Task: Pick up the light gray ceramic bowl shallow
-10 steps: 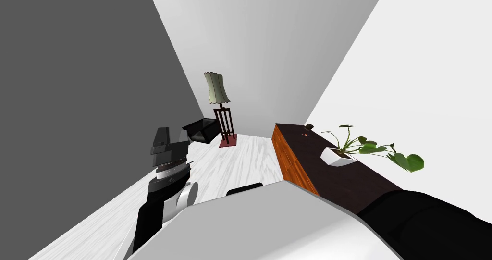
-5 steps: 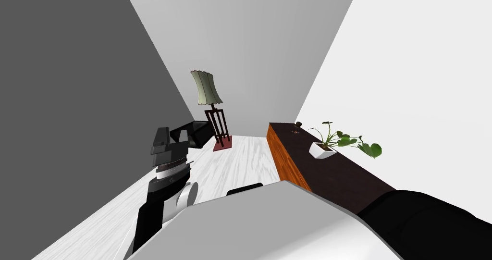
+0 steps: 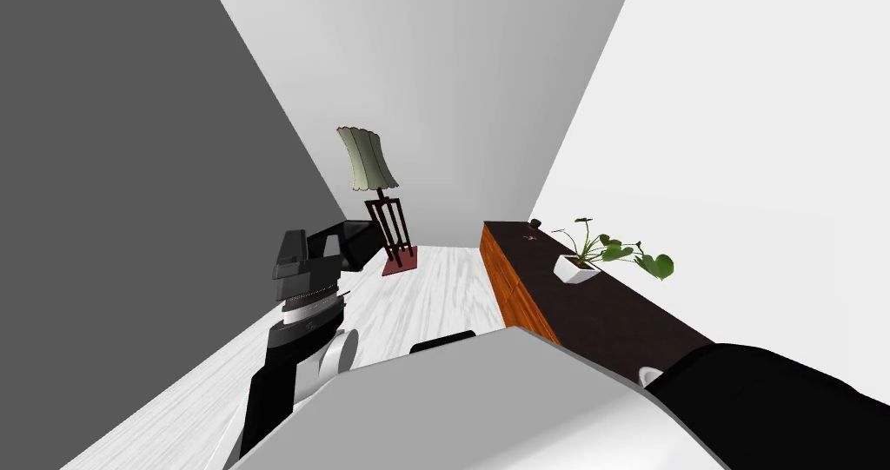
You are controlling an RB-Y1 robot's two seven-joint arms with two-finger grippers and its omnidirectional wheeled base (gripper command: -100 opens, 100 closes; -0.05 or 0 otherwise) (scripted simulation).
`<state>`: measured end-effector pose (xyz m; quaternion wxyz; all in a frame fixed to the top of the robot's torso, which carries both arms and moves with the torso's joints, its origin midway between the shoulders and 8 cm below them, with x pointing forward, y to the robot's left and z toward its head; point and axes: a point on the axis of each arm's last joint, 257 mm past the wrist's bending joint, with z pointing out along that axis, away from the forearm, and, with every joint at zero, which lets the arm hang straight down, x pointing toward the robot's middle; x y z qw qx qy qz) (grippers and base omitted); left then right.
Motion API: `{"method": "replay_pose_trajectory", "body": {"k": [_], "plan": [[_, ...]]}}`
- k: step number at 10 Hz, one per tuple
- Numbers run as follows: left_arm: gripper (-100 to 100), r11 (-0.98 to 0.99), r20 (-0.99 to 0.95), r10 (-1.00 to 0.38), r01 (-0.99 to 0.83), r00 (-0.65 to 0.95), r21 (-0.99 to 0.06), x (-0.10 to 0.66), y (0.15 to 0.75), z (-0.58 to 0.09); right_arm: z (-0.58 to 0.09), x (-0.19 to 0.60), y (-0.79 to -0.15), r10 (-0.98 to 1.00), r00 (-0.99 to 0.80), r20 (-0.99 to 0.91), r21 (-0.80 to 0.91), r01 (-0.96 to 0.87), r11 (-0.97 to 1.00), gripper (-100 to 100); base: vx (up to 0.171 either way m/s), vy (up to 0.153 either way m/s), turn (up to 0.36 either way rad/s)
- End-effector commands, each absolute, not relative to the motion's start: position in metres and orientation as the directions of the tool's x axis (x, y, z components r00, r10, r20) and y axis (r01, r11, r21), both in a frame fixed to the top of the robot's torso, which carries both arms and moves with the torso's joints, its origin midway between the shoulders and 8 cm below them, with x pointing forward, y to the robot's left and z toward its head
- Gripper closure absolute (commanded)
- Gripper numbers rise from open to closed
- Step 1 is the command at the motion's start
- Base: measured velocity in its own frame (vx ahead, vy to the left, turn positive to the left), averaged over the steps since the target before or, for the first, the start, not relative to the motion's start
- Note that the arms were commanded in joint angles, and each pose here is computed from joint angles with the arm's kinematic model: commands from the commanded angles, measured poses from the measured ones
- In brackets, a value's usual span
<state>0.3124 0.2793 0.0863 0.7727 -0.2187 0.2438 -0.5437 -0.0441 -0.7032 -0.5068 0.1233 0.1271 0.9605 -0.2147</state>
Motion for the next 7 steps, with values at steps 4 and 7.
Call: {"method": "replay_pose_trajectory", "body": {"k": [4,7], "plan": [[0,0.313,-0.139,-0.947,0.734,0.29,-0.603,0.312,0.279,0.086,-0.516,0.021,-0.68,0.044,-0.955,-0.294,-0.383,0.159,0.91,100,0.075,-0.078,-0.373],[0,0.313,-0.139,-0.947,0.734,0.29,-0.603,0.312,0.279,0.086,-0.519,0.029,-0.672,0.029,-0.953,-0.303,-0.369,0.145,0.918,100,0.02,-0.01,-0.027]]}}
